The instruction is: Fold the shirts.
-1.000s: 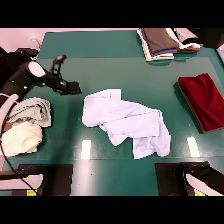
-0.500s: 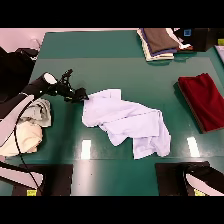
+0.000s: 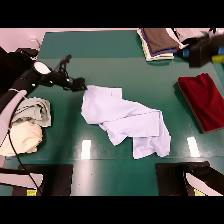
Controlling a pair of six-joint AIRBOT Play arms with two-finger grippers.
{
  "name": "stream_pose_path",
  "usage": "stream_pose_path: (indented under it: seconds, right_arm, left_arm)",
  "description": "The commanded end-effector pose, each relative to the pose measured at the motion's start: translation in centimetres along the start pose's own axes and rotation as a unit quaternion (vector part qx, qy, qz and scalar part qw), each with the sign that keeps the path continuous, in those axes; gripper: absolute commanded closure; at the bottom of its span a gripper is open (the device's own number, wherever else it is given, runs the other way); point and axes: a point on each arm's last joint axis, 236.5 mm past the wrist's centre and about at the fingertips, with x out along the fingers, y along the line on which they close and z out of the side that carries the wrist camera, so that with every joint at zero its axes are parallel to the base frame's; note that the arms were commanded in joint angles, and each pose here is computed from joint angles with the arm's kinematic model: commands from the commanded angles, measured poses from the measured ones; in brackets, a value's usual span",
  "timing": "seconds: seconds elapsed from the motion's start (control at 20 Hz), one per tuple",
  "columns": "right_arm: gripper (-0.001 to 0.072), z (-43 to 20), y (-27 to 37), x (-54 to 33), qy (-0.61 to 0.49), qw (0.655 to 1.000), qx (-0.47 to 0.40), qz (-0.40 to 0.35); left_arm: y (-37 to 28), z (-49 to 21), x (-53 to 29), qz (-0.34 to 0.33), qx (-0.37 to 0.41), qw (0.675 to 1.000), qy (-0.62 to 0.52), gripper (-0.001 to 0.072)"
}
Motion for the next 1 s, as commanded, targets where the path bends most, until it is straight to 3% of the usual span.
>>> stream_pose_path:
  seconds: [0.0, 0.05, 0.1, 0.15, 0.2, 0.5, 0.8, 0.9, 0.95]
  right_arm:
    - [0.0693, -9.8, -6.2, 2.7, 0.115, 0.986, 0.110, -0.056]
    - [0.0692, -13.3, -8.1, 3.6, 0.147, 0.975, 0.152, -0.069]
    - [0.0635, -17.0, -9.5, 4.4, 0.177, 0.961, 0.197, -0.076]
    - [0.0388, -20.1, -10.1, 5.2, 0.201, 0.948, 0.236, -0.074]
    - [0.0217, -23.1, -10.5, 6.2, 0.220, 0.933, 0.278, -0.067]
    - [0.0214, -28.9, -6.1, 13.4, 0.236, 0.888, 0.386, 0.080]
    - [0.0229, -28.1, -3.0, 18.2, 0.283, 0.893, 0.330, 0.116]
    - [0.0400, -27.2, -2.5, 19.4, 0.286, 0.905, 0.293, 0.112]
    - [0.0558, -26.8, -2.6, 19.8, 0.285, 0.912, 0.274, 0.107]
  left_arm:
    - [-1.9, 3.7, -5.7, 0.038, 0.083, 0.994, -0.062, 0.0683]
    - [-2.2, 4.2, -6.7, 0.047, 0.096, 0.992, -0.072, 0.0683]
    - [-2.3, 4.4, -7.3, 0.054, 0.103, 0.990, -0.078, 0.0683]
    - [-2.3, 4.3, -7.5, 0.056, 0.106, 0.990, -0.077, 0.0683]
    - [-2.3, 4.2, -7.5, 0.056, 0.107, 0.990, -0.074, 0.0683]
    - [-2.2, 4.0, -7.5, 0.057, 0.106, 0.990, -0.071, 0.0683]
    - [-2.3, 3.3, -7.3, 0.054, 0.105, 0.991, -0.055, 0.0683]
    - [-2.3, 3.1, -7.3, 0.053, 0.105, 0.992, -0.051, 0.0683]
    - [-2.3, 3.0, -7.3, 0.053, 0.105, 0.992, -0.050, 0.0683]
